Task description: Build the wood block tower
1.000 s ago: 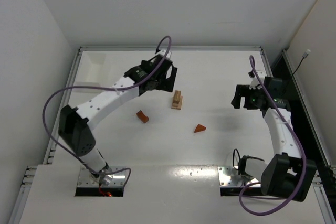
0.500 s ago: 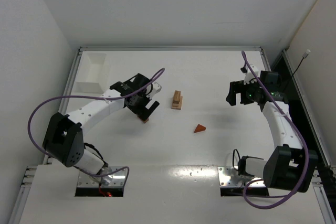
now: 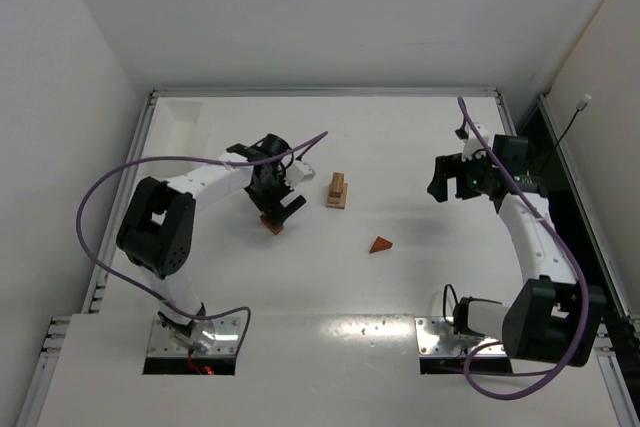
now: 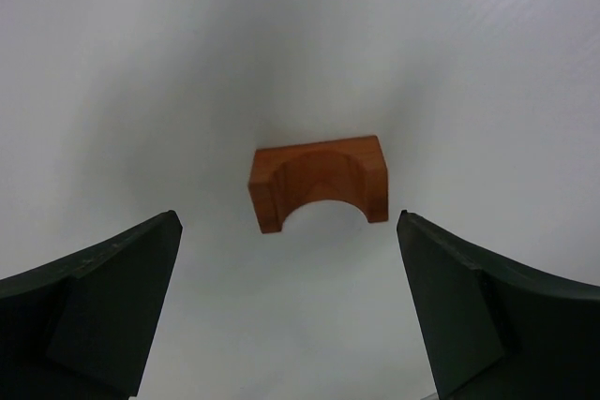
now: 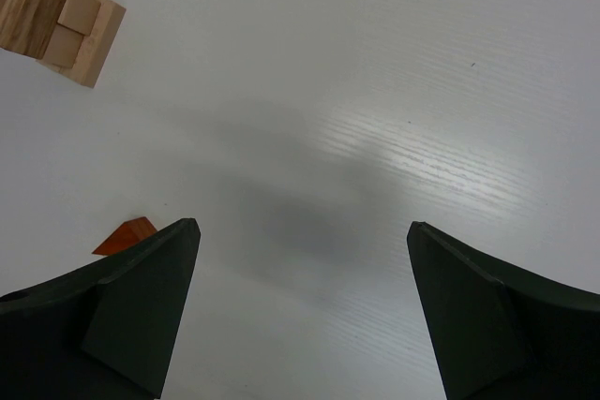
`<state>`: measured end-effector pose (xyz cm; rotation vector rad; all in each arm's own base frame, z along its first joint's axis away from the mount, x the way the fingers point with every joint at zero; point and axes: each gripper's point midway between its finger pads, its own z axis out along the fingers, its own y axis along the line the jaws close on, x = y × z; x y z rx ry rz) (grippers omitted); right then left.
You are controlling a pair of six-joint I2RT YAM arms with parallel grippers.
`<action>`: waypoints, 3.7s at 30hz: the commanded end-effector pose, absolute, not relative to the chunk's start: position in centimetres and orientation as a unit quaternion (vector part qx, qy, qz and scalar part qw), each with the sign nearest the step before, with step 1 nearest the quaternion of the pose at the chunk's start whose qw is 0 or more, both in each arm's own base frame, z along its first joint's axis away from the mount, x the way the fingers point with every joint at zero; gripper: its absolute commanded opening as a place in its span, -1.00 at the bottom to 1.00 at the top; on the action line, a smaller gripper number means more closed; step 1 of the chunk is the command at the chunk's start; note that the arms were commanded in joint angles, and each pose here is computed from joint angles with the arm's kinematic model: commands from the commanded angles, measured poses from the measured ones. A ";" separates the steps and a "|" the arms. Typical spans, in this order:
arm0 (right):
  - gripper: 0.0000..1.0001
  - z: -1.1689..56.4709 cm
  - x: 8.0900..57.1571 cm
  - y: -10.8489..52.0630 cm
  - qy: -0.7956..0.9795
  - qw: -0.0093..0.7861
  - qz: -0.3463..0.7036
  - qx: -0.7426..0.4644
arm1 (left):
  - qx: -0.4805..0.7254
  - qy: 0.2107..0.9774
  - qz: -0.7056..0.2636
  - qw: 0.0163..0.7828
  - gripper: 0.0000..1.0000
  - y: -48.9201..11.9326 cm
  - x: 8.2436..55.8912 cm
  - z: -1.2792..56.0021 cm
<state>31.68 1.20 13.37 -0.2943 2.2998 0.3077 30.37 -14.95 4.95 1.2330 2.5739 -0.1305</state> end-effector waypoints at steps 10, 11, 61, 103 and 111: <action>0.81 15.8 32.8 1.3 0.888 0.426 0.111 -0.132 | 0.431 0.882 -0.102 0.164 1.00 -17.1 33.4 6.1; 0.81 15.7 32.8 1.1 0.889 0.426 0.107 -0.131 | 0.427 0.884 -0.102 0.159 1.00 -16.5 32.9 5.8; 0.81 15.4 32.3 1.4 0.890 0.422 0.114 -0.128 | 0.366 0.918 -0.084 0.130 1.00 -16.7 29.7 2.9; 0.61 23.7 32.9 8.8 0.773 0.577 0.156 -0.213 | 0.136 0.761 -0.635 0.004 -1.00 -23.1 27.8 16.1; 0.54 25.6 30.1 18.4 0.687 0.620 0.249 -0.287 | 0.031 0.688 -0.724 -0.043 -1.00 -20.6 27.7 17.8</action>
